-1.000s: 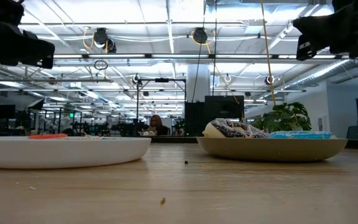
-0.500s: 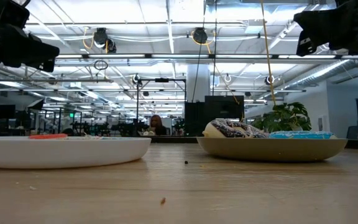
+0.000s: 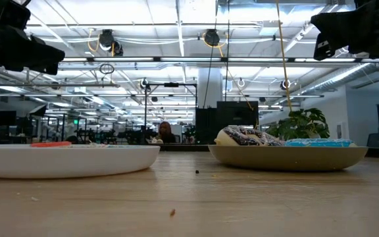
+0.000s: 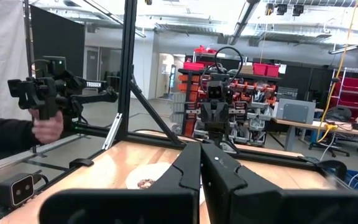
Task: Pick & Place donuts
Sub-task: Return to Home Position
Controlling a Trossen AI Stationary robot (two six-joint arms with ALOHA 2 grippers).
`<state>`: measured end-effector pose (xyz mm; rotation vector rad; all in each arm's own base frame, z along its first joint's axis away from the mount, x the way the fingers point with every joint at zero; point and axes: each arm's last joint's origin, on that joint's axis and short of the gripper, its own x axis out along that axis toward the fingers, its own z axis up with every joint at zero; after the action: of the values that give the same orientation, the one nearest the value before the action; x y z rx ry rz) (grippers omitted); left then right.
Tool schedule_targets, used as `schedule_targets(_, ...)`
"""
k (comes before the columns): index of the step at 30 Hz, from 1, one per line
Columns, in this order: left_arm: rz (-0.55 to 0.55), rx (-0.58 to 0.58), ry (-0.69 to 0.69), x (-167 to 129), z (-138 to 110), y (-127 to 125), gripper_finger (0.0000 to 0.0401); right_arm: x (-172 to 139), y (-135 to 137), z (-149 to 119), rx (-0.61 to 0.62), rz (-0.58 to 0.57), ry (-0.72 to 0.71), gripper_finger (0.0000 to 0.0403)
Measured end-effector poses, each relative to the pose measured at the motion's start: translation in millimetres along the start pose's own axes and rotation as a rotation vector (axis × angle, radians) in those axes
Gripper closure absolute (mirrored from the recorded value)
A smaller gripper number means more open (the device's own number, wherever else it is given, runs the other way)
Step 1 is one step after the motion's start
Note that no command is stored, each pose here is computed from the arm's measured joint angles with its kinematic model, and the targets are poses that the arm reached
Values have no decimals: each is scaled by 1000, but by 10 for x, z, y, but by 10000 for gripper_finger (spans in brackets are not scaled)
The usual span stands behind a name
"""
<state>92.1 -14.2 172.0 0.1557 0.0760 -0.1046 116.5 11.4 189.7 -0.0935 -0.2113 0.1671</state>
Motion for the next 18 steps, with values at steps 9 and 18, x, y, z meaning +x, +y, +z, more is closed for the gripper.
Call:
schedule_targets(9, 9, -4, -38, 3, 27, 5, 350, 2, 0, -3, 0, 0, 3, 403)
schedule_targets(18, 9, -4, -41, 3, 30, 5, 349, 2, 0, -3, 0, 0, 3, 403)
